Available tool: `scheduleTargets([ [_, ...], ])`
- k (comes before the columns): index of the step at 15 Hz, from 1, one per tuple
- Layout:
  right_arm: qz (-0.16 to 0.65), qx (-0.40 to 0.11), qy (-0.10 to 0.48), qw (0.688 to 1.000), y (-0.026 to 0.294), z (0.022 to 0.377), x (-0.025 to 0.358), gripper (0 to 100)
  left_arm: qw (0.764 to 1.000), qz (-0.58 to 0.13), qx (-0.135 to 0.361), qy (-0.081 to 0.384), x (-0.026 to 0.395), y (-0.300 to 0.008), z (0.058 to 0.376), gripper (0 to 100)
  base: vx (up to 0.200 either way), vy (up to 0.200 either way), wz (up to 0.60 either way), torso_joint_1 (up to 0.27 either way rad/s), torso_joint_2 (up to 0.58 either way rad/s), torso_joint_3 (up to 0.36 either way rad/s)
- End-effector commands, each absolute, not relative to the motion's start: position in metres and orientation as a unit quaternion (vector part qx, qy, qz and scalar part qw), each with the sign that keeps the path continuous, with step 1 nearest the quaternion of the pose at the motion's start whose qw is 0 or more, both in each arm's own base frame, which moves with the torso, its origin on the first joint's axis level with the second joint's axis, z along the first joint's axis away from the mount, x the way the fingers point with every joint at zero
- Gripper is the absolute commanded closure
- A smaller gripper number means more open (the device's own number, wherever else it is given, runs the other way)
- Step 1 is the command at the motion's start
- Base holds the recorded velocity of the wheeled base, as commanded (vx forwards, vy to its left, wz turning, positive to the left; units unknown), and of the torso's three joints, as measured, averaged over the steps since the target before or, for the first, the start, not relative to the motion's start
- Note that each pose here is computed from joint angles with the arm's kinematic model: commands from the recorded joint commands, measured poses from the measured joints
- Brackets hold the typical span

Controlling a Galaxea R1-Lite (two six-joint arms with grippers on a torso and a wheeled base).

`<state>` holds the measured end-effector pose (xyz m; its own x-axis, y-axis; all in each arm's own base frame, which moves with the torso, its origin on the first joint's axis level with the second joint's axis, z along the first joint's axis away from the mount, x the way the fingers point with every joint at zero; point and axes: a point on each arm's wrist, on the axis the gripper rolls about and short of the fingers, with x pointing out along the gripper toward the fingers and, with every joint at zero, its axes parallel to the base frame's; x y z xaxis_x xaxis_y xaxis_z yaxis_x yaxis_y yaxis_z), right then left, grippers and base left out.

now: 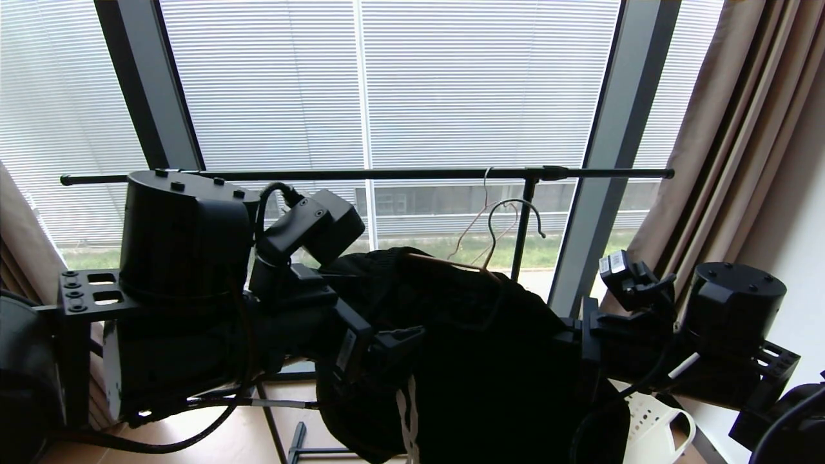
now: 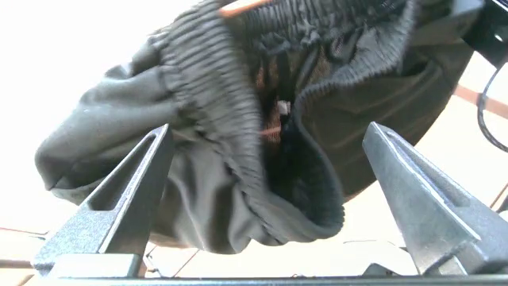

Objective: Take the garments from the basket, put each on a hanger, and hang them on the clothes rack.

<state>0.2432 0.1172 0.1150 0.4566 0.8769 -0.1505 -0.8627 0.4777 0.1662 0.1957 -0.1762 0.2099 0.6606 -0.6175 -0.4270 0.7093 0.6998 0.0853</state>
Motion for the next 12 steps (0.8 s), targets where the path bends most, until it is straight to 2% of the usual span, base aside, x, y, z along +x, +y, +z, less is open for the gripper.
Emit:
scheduleTargets([
  [1, 0.514, 0.035, 0.111, 0.85, 0.116, 0.114, 0.244, 100, 0.907, -0.367, 0.115, 0.171, 0.188, -0.169, 0.219, 0, 0.0, 0.0, 0.0, 0.0, 0.0, 0.0],
  [7, 0.519, 0.043, 0.117, 0.845, 0.113, 0.108, 0.249, 100, 0.915, -0.36, 0.1, 0.154, 0.185, -0.161, 0.231, 0, 0.0, 0.0, 0.0, 0.0, 0.0, 0.0],
  [8, 0.525, 0.056, 0.121, 0.841, 0.108, 0.108, 0.251, 100, 0.923, -0.348, 0.089, 0.137, 0.188, -0.148, 0.245, 0, 0.0, 0.0, 0.0, 0.0, 0.0, 0.0],
  [9, 0.532, 0.058, 0.121, 0.836, 0.106, 0.108, 0.251, 100, 0.924, -0.344, 0.088, 0.143, 0.191, -0.139, 0.25, 0, 0.0, 0.0, 0.0, 0.0, 0.0, 0.0],
  [11, 0.554, 0.064, 0.123, 0.821, 0.098, 0.108, 0.25, 100, 0.918, -0.343, 0.1, 0.171, 0.206, -0.099, 0.269, 0, 0.0, 0.0, 0.0, 0.0, 0.0, 0.0],
  [12, 0.565, 0.066, 0.124, 0.813, 0.094, 0.107, 0.249, 100, 0.912, -0.357, 0.107, 0.171, 0.212, -0.08, 0.278, 0, 0.0, 0.0, 0.0, 0.0, 0.0, 0.0],
])
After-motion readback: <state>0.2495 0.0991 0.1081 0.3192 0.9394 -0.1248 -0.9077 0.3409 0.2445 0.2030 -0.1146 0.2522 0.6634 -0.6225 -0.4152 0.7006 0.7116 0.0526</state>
